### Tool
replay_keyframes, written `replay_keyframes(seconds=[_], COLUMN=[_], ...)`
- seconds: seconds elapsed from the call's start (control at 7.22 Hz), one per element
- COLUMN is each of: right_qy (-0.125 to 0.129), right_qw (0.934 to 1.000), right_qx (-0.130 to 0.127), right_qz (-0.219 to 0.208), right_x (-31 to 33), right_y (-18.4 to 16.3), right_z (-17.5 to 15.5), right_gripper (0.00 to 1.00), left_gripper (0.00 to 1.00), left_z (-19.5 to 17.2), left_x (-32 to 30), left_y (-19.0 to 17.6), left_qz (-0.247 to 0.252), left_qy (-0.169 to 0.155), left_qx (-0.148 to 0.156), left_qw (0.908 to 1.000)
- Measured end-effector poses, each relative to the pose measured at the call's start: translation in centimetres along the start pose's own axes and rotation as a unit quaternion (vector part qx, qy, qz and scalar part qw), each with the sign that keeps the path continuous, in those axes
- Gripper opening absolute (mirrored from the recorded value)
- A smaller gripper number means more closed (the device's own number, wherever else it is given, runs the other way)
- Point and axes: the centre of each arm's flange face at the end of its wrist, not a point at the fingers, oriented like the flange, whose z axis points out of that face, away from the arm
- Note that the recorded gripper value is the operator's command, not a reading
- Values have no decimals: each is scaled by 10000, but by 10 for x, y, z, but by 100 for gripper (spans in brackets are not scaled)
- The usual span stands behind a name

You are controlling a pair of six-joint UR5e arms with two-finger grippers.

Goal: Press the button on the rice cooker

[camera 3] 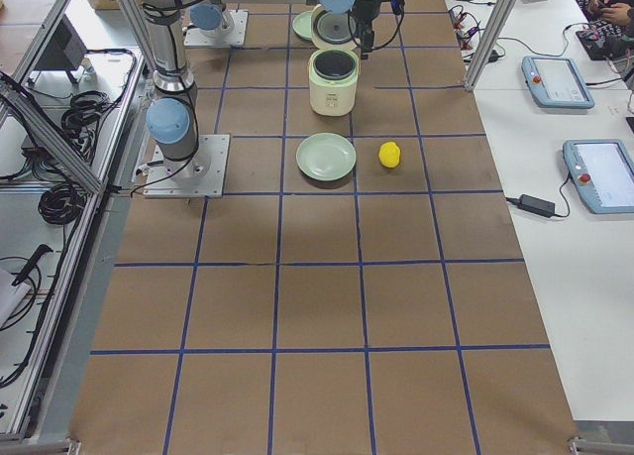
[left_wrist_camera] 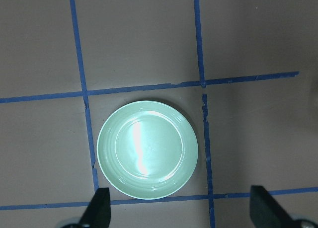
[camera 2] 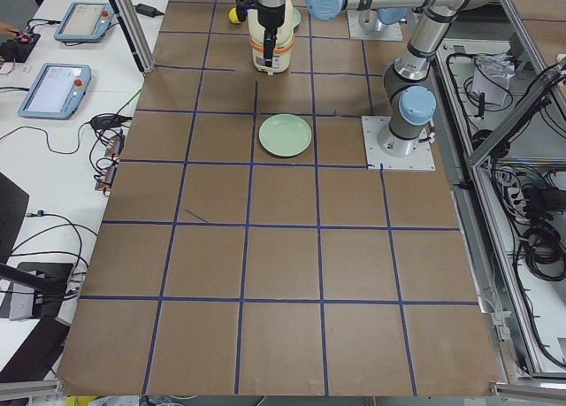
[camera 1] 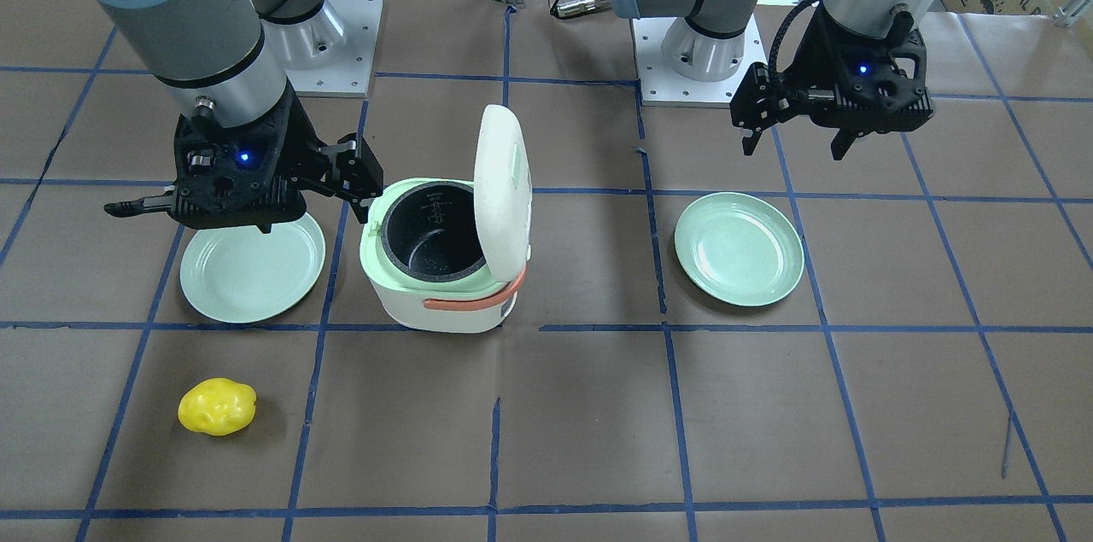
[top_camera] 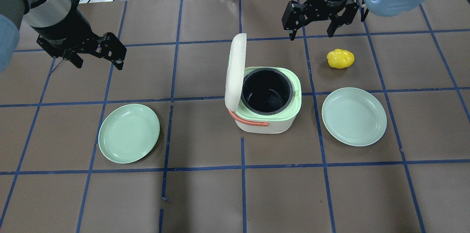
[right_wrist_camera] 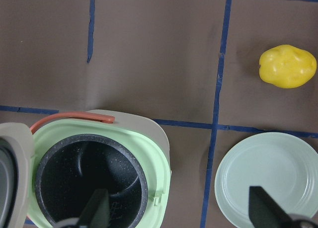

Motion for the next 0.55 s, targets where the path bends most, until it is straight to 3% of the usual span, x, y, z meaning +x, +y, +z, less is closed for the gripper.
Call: replay_keyframes(seconds=[0.55], right_qy=[25], right_qw=[9998], right_qx=[-54], right_qz=[170], right_x=[22], right_y=[-1], right_z=[-1], right_gripper=[100], left_gripper=[100], left_z=[0], left_x=[0], left_y=[0], left_qz=[-4], left_qy=[0], left_qx=[0], left_qw=[10000])
